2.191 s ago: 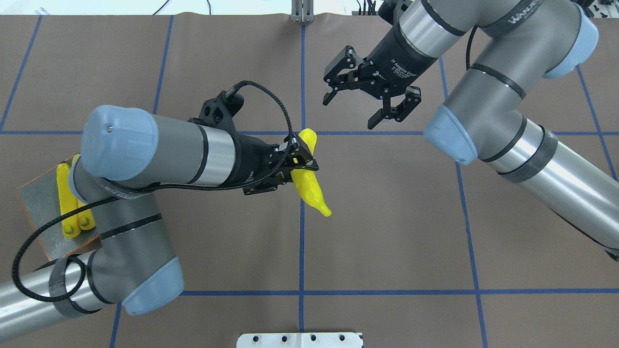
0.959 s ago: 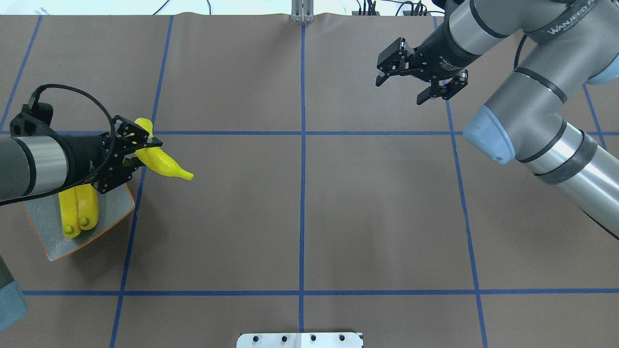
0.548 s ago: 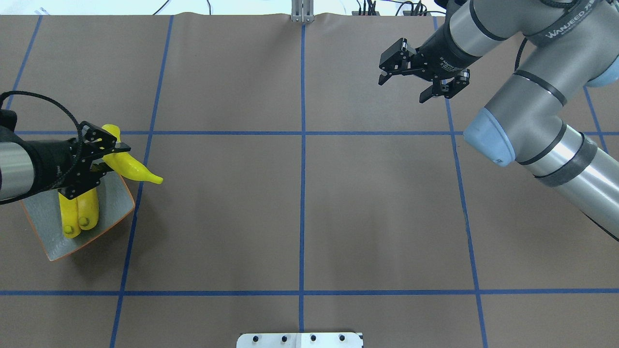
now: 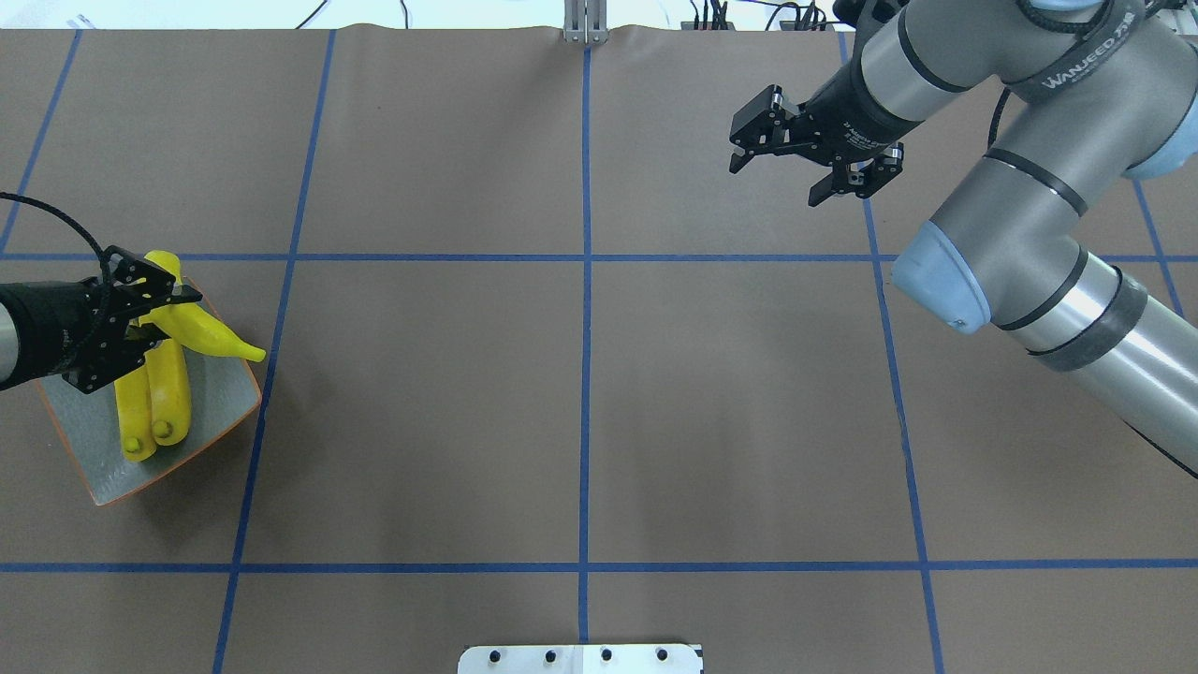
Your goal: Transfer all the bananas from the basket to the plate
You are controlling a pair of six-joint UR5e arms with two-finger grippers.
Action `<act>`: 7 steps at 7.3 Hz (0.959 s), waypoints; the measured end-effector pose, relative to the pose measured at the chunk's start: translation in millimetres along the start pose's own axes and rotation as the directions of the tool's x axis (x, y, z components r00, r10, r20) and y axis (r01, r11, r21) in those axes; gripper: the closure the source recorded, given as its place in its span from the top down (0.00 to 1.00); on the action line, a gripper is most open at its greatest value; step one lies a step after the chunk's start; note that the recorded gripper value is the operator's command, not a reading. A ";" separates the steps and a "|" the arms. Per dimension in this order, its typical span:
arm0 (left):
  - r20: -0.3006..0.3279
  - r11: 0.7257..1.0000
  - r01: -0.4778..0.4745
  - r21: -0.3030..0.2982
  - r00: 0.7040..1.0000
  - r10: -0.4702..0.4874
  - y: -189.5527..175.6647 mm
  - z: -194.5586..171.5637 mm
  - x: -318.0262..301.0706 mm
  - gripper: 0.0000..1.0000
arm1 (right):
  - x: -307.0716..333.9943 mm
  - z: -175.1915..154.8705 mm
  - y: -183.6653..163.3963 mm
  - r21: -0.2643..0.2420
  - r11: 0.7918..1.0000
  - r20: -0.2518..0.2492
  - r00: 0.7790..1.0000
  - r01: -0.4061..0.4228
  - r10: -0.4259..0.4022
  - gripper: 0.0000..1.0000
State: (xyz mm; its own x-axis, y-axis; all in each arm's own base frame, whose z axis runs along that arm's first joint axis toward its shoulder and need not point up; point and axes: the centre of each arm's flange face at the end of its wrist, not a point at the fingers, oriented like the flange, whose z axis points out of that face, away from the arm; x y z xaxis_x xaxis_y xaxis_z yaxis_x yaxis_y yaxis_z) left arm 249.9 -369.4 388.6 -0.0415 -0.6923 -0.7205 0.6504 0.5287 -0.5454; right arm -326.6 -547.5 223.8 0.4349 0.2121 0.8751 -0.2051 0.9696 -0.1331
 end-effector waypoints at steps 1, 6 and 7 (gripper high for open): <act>-0.013 1.000 -0.002 -0.009 1.000 0.002 -7.1 12.8 -8.0 0.00 | -0.2 0.1 0.1 0.001 1.000 0.000 1.000 0.000 0.000 1.00; 0.001 0.999 -0.002 -0.040 1.000 0.002 -20.7 23.9 -31.0 0.00 | -1.2 0.9 1.4 0.000 1.000 0.000 1.000 0.002 -0.002 1.00; 0.010 0.999 0.003 -0.041 1.000 -0.003 -22.9 22.4 -34.1 0.00 | -1.3 1.6 1.7 -0.001 1.000 0.000 1.000 0.002 -0.002 1.00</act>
State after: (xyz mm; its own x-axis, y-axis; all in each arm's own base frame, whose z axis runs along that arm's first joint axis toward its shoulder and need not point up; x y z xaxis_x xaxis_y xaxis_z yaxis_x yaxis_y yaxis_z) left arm 253.5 -368.9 435.3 -0.0356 -0.6988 -0.7144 0.6186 0.5461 -0.5649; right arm -328.9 -546.3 223.1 0.4357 0.2099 0.8753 -0.2034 0.9702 -0.1314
